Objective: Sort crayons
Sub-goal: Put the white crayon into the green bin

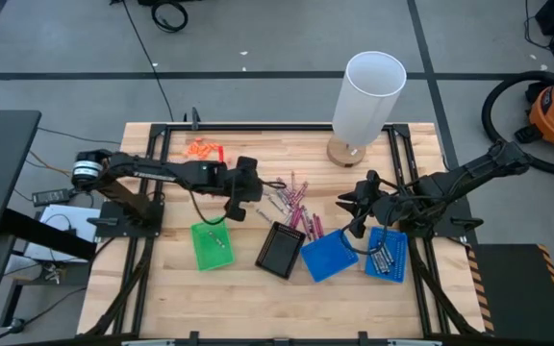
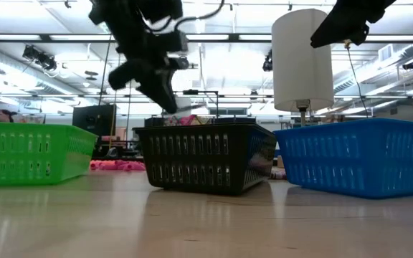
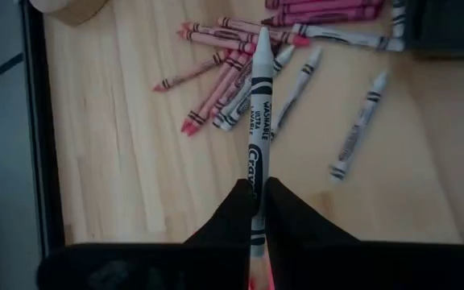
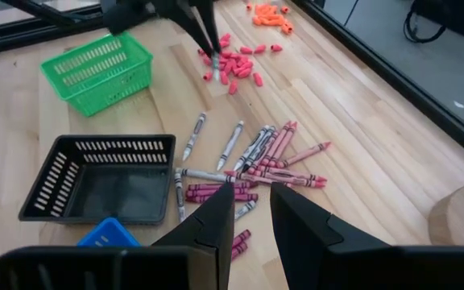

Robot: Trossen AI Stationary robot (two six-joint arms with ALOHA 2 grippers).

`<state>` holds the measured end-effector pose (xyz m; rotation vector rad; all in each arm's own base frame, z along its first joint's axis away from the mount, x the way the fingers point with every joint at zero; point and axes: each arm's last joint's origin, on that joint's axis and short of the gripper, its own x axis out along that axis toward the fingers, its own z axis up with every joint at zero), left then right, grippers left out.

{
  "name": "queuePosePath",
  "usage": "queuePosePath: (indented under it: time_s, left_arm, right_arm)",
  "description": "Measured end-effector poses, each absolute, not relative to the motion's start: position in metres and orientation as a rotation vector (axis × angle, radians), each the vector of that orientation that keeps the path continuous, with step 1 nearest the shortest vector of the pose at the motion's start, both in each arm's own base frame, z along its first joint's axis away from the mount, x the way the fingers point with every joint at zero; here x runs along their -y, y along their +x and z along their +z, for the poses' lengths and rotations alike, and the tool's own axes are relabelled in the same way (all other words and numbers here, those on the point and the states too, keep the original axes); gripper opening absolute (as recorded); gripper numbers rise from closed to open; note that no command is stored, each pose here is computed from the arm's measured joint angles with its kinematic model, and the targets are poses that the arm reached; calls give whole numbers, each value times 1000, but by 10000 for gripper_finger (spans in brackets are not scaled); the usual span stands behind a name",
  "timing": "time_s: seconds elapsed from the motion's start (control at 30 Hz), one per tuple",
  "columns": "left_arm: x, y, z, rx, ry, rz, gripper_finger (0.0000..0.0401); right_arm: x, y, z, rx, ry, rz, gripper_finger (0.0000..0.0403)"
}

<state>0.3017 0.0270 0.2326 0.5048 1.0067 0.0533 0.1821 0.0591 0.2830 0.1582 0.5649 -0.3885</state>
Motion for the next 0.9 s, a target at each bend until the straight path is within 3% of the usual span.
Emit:
queuePosePath:
  time_s: [0.37,0.57,0.9]
  left_arm:
    - [16,257,269,-1003,322,-64,16]
    - [41,227,270,-1151,210,-154,16]
    - [70,211,267,-1234,249,-204,16]
  right_arm:
    - [-57,181,282,-564,113,-430,92]
    - [-55,182,283,-553,107,-449,92]
    - [-48,188,287,-500,124,-488,92]
